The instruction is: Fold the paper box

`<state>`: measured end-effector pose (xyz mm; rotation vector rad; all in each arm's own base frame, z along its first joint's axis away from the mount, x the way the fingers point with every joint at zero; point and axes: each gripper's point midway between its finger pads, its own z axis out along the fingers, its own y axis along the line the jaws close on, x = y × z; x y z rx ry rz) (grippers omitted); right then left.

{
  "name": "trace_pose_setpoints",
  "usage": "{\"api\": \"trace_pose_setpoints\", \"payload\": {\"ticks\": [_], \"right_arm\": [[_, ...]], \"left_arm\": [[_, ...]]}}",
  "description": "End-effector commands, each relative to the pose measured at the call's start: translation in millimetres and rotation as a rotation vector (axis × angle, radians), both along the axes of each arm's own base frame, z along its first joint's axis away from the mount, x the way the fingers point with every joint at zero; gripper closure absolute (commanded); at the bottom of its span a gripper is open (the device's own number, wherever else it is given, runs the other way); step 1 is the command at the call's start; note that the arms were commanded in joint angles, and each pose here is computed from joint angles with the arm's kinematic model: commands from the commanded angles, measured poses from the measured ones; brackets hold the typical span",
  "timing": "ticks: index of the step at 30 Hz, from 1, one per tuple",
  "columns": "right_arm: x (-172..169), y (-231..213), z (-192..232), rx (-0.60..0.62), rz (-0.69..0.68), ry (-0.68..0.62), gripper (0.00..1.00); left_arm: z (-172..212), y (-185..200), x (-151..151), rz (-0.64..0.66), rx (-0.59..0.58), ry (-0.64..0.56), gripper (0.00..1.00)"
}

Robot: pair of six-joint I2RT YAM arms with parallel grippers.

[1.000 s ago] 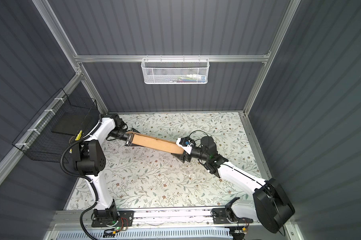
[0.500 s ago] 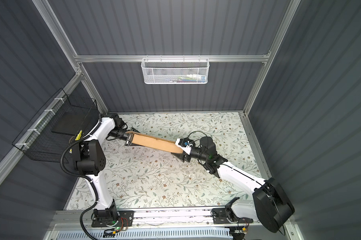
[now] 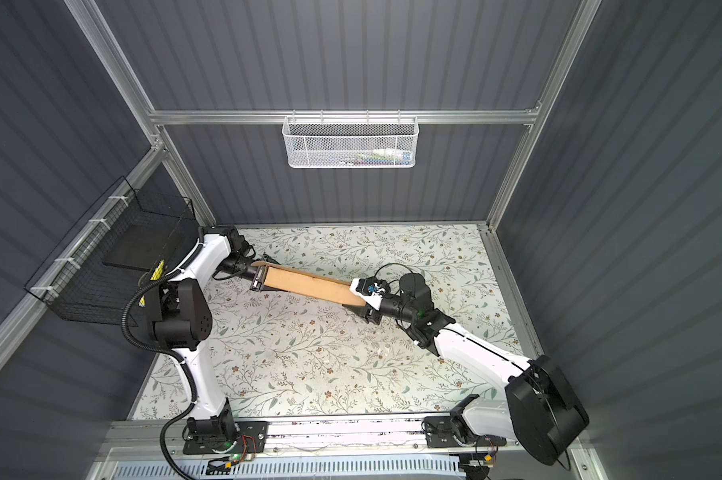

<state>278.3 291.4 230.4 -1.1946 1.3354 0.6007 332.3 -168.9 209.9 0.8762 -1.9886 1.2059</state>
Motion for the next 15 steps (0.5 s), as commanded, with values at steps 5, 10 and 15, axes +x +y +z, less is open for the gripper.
{"api": "trace_pose_setpoints", "payload": {"ticks": [5,10,15], "right_arm": [[11.1,-0.3,15.0,0.01,-0.037,-0.044,0.37],[11.1,-0.8,14.9,0.006,-0.041,-0.049,0.39],[11.7,-3.2,14.1,0.001,-0.054,-0.054,0.4]], "left_arm": [[2.2,-2.1,-4.5,-0.031,0.004,0.013,0.52],[1.3,-1.0,-2.8,-0.032,0.005,0.006,0.49],[1.0,0.3,-2.0,-0.03,0.008,0.004,0.48]]}}
